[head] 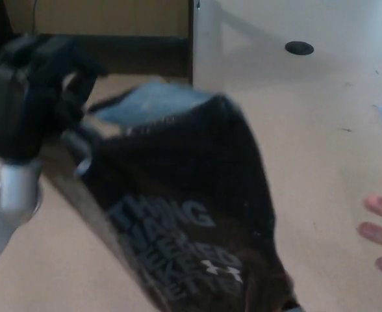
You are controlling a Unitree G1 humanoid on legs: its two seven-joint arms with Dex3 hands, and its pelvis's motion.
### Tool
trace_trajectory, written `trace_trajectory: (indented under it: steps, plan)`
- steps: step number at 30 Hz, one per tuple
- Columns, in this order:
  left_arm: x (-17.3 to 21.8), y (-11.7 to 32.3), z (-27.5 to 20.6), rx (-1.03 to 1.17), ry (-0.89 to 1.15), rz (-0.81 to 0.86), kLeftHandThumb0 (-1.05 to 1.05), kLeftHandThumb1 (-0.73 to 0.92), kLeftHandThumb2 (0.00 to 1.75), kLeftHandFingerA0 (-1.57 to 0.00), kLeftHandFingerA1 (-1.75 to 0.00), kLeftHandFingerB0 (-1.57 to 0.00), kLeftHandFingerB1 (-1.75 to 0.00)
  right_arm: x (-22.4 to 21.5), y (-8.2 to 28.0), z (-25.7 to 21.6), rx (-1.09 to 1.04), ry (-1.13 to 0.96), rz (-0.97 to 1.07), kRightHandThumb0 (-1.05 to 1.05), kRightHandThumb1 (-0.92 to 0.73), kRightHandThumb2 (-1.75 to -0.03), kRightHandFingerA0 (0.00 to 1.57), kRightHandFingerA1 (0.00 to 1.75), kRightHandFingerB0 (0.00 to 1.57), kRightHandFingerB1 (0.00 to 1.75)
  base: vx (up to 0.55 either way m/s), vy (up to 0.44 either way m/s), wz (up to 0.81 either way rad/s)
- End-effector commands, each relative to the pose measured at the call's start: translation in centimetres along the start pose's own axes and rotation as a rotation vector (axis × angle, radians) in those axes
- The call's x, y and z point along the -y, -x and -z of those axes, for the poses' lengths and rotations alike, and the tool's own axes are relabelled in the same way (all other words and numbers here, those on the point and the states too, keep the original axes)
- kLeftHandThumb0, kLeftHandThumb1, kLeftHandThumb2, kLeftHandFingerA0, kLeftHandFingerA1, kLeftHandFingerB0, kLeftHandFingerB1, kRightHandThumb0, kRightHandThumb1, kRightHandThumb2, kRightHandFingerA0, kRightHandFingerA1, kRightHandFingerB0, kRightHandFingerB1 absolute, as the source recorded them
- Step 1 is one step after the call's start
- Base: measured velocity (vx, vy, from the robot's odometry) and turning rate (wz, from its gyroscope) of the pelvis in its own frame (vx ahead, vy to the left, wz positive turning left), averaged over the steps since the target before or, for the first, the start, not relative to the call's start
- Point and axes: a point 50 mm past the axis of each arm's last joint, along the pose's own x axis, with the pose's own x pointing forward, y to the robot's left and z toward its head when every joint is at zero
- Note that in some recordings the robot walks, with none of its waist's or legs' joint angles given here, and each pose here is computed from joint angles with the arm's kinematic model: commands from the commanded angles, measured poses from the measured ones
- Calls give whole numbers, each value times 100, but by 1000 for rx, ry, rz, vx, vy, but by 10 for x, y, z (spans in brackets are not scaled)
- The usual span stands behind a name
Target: A person is holding a plastic bag and the robot extends its left hand to grab the bag by hooking its thumb into the holes at the top and brings its hand down by its side. Then it extends its arm again to hand the plastic bag back to the person.
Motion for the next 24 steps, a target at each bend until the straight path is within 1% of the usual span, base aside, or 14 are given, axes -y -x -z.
trace_trajectory:
  steps: [1, 3, 6, 8, 9, 13, 14, 15, 16, 20, 21, 22, 23, 24]
  plan:
    - [18, -110, -49, 33, 87, 28, -15, 79, 65, -73, -166, -67, -145, 35, -7, -6, -7, -49, 99, -38, -68, -61, 72, 62, 51, 38, 0, 0, 0]
    - [28, -128, -71, 69, 135, 21, -14, 74, 63, -74, -163, -75, -131, 41, -9, -12, 8, -53, 124, -38, -68, -60, 71, 67, 51, 38, 0, 0, 0]
    - [35, -147, -95, 99, 184, 10, -15, 75, 64, -85, -165, -79, -129, 51, -13, -21, 29, -61, 147, -38, -69, -61, 72, 62, 50, 38, 0, 0, 0]
    - [38, -158, -111, 119, 234, 14, -11, 72, 72, -92, -168, -84, -112, 58, -16, -28, 44, -66, 165, -38, -68, -61, 74, 60, 50, 38, 0, 0, 0]
    - [40, -162, -120, 133, 251, 18, -15, 74, 71, -89, -169, -72, -136, 59, -17, -31, 49, -64, 169, -39, -69, -61, 74, 58, 50, 38, 0, 0, 0]
    - [44, -173, -142, 172, 273, 27, -16, 73, 72, -88, -169, -74, -132, 63, -20, -38, 68, -82, 179, -39, -68, -61, 73, 57, 50, 38, 0, 0, 0]
    - [44, -177, -147, 173, 284, 34, -17, 66, 80, -110, -160, -82, -123, 65, -21, -41, 71, -84, 185, -39, -68, -61, 74, 58, 50, 38, 0, 0, 0]
    - [44, -180, -152, 184, 300, 35, -17, 74, 76, -91, -169, -79, -121, 67, -22, -43, 75, -89, 188, -39, -68, -60, 76, 63, 51, 38, 0, 0, 0]
    - [45, -181, -156, 195, 300, 35, -16, 75, 74, -90, -169, -74, -132, 67, -22, -44, 77, -85, 189, -39, -69, -61, 75, 60, 51, 38, 0, 0, 0]
    - [43, -188, -167, 238, 287, 27, -15, 73, 74, -89, -169, -72, -136, 68, -25, -50, 82, -81, 193, -39, -68, -61, 75, 59, 50, 38, 0, 0, 0]
    - [40, -191, -171, 258, 283, 22, -15, 72, 74, -86, -169, -69, -140, 68, -27, -53, 84, -92, 191, -45, -58, -85, 70, 67, 44, 50, 0, 0, 0]
    - [38, -194, -173, 268, 282, 19, -15, 73, 73, -84, -168, -69, -137, 68, -27, -55, 87, -93, 192, -38, -68, -61, 76, 61, 51, 38, 0, 0, 0]
    - [36, -197, -175, 271, 282, 17, -15, 73, 73, -84, -168, -69, -137, 68, -28, -57, 92, -87, 195, -38, -68, -61, 76, 61, 51, 38, 0, 0, 0]
    - [33, -201, -177, 273, 286, 17, -14, 73, 74, -84, -169, -66, -141, 69, -29, -59, 96, -93, 195, -44, -57, -86, 70, 68, 43, 51, 0, 0, 0]
